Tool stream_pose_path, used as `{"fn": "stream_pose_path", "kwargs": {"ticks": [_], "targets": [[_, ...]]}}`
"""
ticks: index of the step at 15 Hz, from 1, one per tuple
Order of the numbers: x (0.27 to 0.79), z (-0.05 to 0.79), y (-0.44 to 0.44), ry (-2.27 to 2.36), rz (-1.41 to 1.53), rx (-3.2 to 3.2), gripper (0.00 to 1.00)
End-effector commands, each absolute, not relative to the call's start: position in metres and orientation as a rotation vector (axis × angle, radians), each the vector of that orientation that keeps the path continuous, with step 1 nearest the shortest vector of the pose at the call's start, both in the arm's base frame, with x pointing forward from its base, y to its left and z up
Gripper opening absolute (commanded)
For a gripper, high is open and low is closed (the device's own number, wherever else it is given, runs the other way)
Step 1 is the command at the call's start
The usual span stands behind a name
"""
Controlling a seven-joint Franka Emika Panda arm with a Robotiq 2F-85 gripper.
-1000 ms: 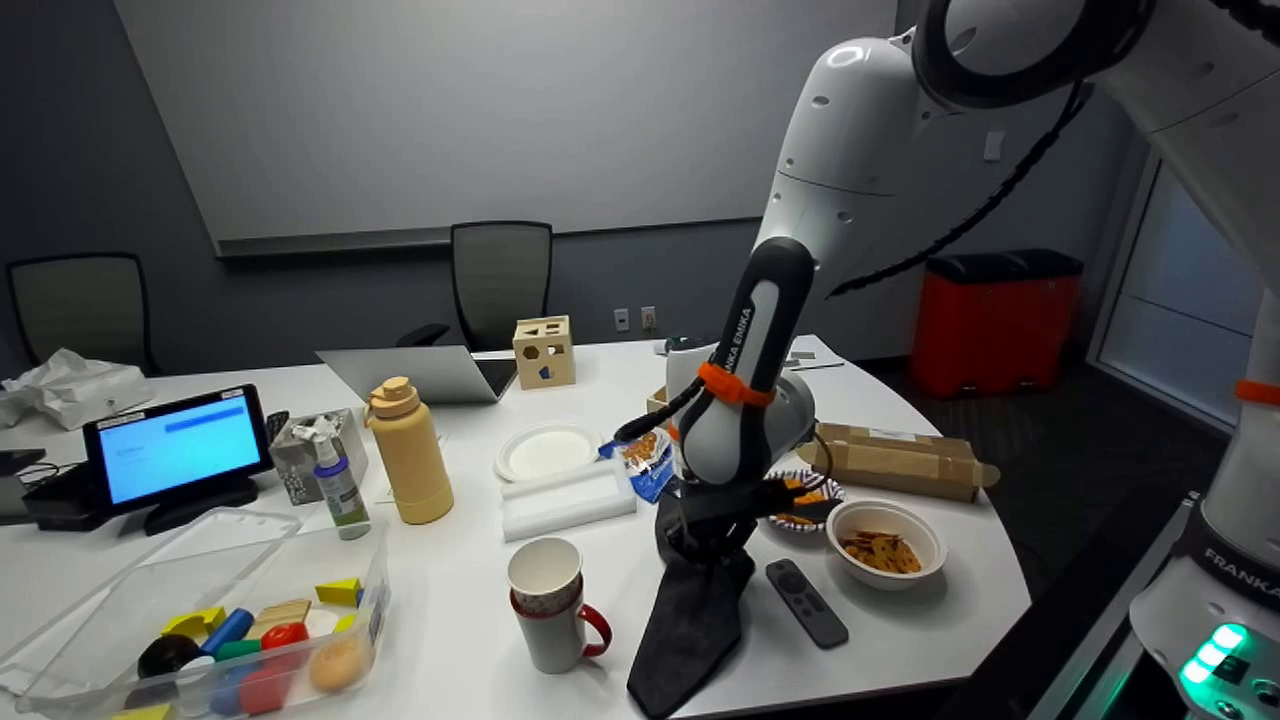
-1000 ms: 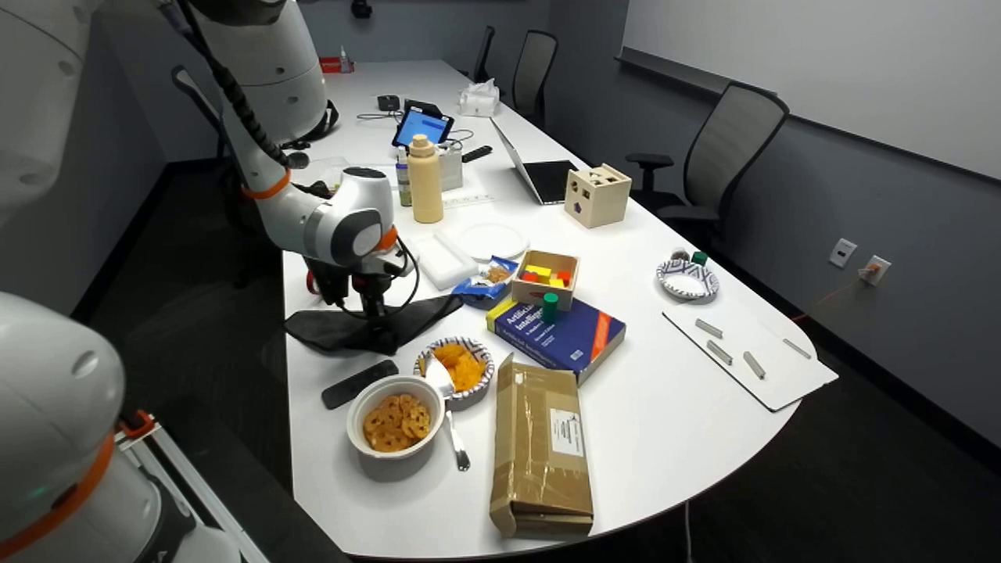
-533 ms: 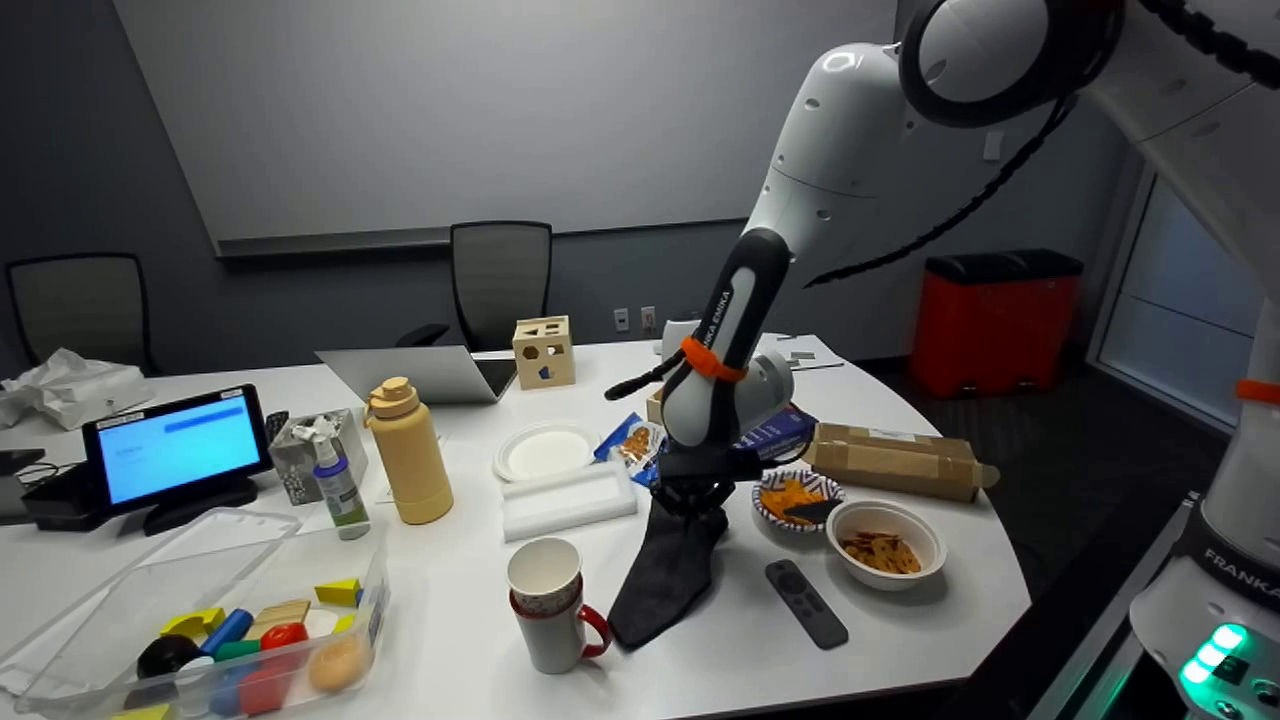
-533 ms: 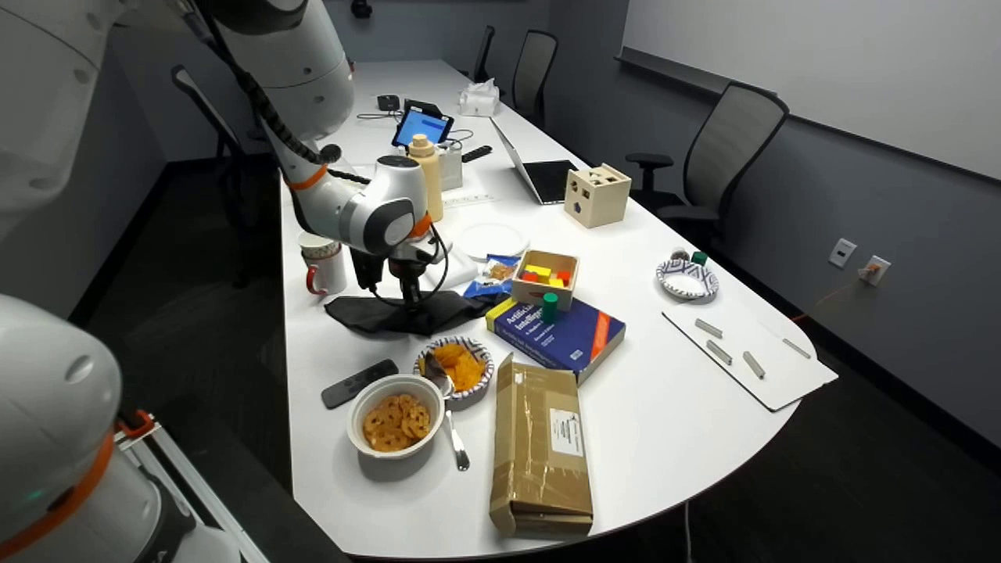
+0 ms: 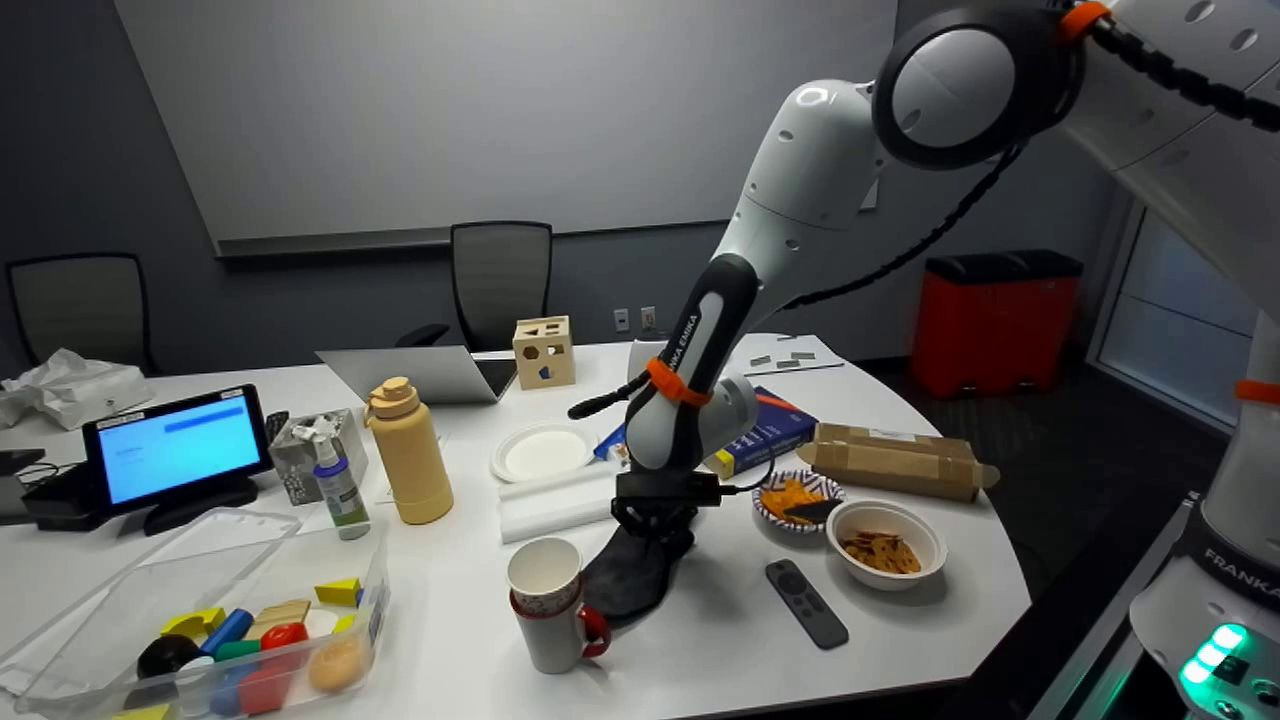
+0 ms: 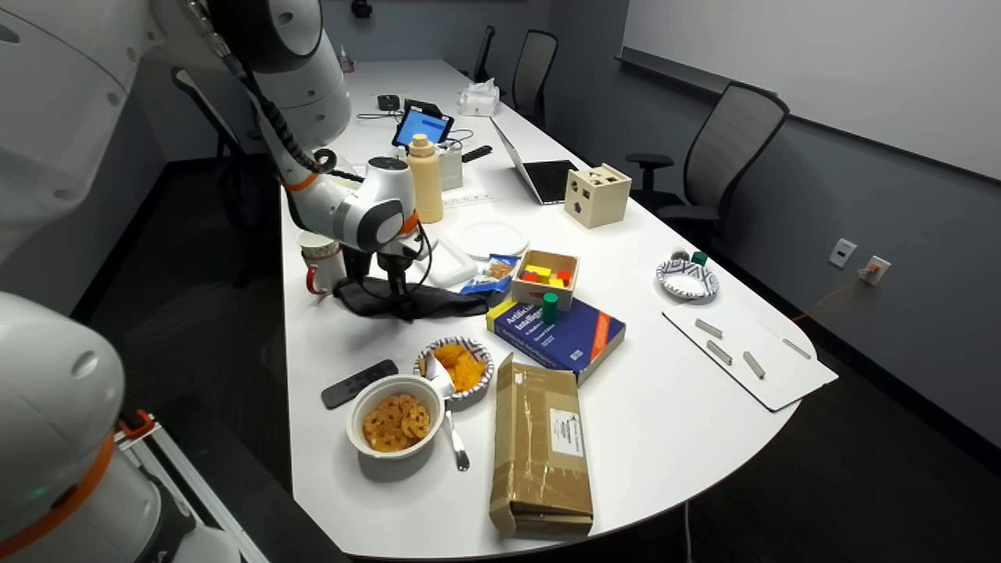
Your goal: Use the black towel to wipe the counter
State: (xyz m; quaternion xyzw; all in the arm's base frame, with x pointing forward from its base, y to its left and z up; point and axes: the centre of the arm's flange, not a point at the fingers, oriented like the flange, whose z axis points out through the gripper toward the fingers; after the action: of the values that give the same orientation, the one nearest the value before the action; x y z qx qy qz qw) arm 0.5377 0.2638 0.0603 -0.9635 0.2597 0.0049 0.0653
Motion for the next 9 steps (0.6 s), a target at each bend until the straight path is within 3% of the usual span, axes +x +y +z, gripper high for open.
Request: {"fn": "stream_pose_path", "kwargs": {"ticks": [1, 9], "targets": [[0.521, 0.059, 0.278, 0.751, 0.118, -2.917, 0.02], [0.475, 0.074, 0.271, 0.65, 0.321, -3.008, 0.02]]}}
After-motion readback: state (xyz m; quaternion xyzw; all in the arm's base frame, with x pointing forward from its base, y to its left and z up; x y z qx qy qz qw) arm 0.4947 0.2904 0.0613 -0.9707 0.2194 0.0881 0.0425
